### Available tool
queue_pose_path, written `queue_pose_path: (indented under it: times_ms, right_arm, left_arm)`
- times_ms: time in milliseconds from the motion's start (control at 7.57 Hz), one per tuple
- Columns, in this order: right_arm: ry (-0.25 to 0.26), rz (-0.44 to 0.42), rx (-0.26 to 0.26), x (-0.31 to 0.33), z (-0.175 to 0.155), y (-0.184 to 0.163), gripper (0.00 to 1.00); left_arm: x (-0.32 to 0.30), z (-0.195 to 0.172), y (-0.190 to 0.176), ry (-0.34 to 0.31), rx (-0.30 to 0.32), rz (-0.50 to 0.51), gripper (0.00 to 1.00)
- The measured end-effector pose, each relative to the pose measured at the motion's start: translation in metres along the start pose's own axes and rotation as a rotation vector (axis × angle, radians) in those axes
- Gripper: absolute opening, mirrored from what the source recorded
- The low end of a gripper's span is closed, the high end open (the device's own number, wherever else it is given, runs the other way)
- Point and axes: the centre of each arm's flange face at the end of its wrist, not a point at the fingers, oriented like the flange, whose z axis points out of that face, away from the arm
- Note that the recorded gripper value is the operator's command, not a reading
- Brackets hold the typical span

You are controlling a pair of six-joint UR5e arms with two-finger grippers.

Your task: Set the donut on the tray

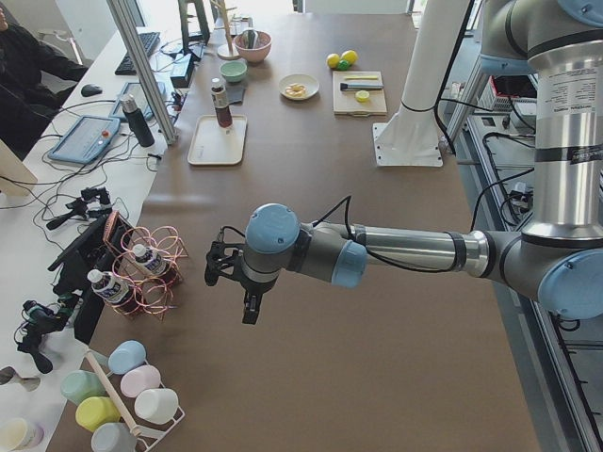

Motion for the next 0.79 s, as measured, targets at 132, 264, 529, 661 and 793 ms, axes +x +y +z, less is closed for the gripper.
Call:
queue_pose_path:
  times_ms: [132,264,529,661,793]
  right_arm:
    - [0.001,-0.008,0.011,-0.004,-0.006,0.007,1.0]
    - [-0.001,-0.014,0.017,-0.007,-0.009,0.012,1.0]
    - [-0.001,-0.02,0.017,-0.01,-0.009,0.015,1.0]
    - [0.003,-0.029,0.021,-0.013,-0.011,0.013,1.0]
    - [0.002,-0.047,0.032,-0.017,-0.013,0.01,1.0]
  left_arm:
    - [-0.002,-0.01,0.008,0.004,0.017,-0.003,0.98]
    - [-0.005,-0.015,0.014,0.002,0.024,0.003,0.98]
    - [-0.011,-0.011,0.014,-0.002,0.015,0.029,0.98]
    - [-0.015,-0.007,0.014,-0.003,0.009,0.029,0.98]
    - [-0.017,-0.005,0.016,-0.002,0.005,0.029,0.98]
